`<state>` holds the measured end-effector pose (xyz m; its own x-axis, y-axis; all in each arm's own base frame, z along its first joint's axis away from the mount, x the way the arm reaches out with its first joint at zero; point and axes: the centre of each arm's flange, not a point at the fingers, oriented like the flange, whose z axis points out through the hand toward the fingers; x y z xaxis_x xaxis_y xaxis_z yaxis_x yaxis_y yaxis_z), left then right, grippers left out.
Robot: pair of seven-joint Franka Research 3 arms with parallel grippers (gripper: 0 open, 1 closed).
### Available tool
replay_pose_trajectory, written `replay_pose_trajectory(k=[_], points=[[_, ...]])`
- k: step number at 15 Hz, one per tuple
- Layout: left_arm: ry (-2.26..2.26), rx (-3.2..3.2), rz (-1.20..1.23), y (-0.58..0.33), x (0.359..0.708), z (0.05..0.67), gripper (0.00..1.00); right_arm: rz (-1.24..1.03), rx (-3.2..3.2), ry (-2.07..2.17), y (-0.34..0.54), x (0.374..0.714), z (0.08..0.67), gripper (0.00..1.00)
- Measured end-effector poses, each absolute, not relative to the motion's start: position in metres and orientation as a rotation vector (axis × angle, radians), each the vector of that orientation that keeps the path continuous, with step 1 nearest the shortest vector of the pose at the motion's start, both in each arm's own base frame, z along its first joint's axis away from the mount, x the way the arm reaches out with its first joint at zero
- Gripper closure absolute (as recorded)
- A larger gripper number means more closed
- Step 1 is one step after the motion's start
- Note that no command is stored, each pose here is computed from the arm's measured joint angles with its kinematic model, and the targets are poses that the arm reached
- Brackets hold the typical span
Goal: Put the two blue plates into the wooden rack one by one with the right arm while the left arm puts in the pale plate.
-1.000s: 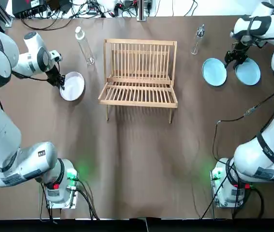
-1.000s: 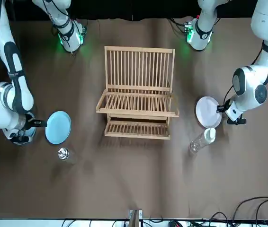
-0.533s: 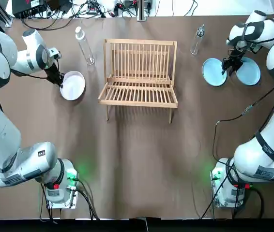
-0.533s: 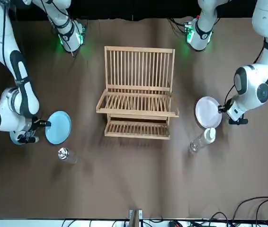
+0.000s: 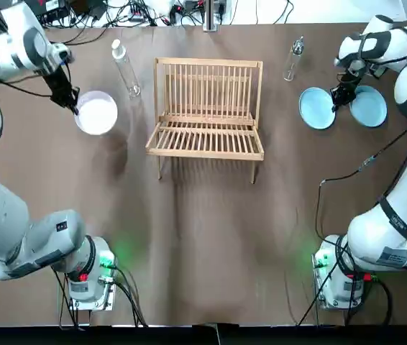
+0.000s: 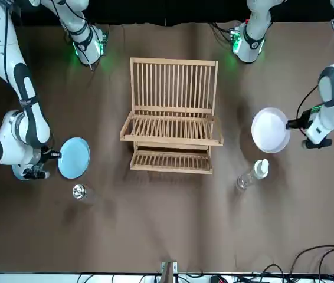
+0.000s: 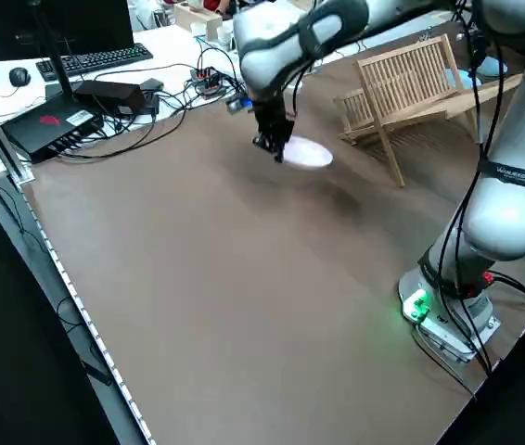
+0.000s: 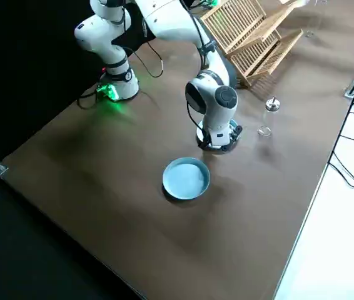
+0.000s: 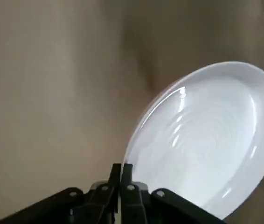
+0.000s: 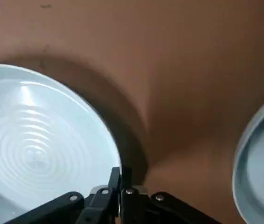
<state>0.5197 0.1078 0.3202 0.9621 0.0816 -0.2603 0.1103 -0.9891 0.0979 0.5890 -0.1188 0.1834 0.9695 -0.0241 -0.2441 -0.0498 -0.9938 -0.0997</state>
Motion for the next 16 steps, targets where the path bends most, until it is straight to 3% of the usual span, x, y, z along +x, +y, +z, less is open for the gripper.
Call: replay_pose_trajectory(k=[5, 8, 10, 16], points=[[0.197, 2.859, -0.468, 0.092, 0.521, 0.401, 0.96, 0.394, -3.01, 0.031, -0.106, 0.591, 0.183, 0.97], [0.243, 2.795, -0.515, 0.075, 0.516, 0.43, 0.96, 0.57, -2.948, 0.011, -0.093, 0.588, 0.194, 0.97], [0.274, 2.761, -0.592, 0.034, 0.51, 0.444, 0.96, 0.777, -2.832, -0.006, -0.08, 0.582, 0.247, 0.97], [0.398, 2.682, -0.752, -0.05, 0.499, 0.455, 0.96, 0.872, -2.702, 0.004, -0.07, 0.554, 0.371, 0.97]])
